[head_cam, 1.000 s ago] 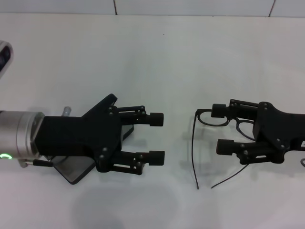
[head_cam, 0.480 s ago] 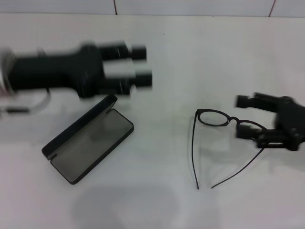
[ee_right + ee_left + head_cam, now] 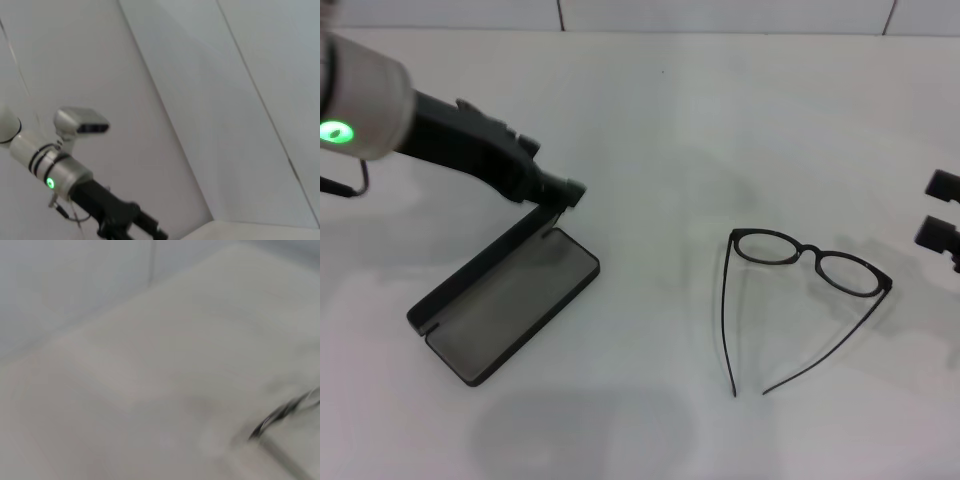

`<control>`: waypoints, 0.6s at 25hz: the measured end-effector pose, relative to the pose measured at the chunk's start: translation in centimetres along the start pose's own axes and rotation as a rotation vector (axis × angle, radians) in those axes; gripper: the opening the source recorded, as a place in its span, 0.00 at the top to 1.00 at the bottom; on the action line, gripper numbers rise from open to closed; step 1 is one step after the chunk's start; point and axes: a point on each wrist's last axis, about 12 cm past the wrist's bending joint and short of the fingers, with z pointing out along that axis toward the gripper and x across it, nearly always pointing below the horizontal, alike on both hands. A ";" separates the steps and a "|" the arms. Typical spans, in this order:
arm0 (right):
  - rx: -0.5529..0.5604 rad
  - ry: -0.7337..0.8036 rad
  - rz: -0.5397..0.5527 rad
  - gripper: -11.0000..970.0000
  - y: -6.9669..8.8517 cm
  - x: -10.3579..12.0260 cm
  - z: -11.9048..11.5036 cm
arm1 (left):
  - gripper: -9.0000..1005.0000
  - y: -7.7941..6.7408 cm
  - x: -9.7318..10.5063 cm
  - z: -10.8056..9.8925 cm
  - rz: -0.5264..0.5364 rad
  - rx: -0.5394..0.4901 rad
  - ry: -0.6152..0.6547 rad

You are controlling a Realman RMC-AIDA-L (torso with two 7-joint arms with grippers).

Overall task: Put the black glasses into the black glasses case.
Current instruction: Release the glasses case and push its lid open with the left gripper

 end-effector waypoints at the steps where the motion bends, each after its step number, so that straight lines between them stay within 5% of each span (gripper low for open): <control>1: 0.003 -0.002 0.002 0.11 0.0 0.1 -0.1 | 0.23 -0.2 -0.1 0.6 -0.004 -0.030 0.042; 9: 0.001 -0.002 -0.009 0.11 0.1 0.1 -0.2 | 0.26 -1.1 0.2 2.9 0.009 -0.186 0.233; 15: 0.001 -0.003 -0.025 0.11 0.1 0.1 -0.1 | 0.28 -0.9 1.2 3.8 -0.015 -0.210 0.318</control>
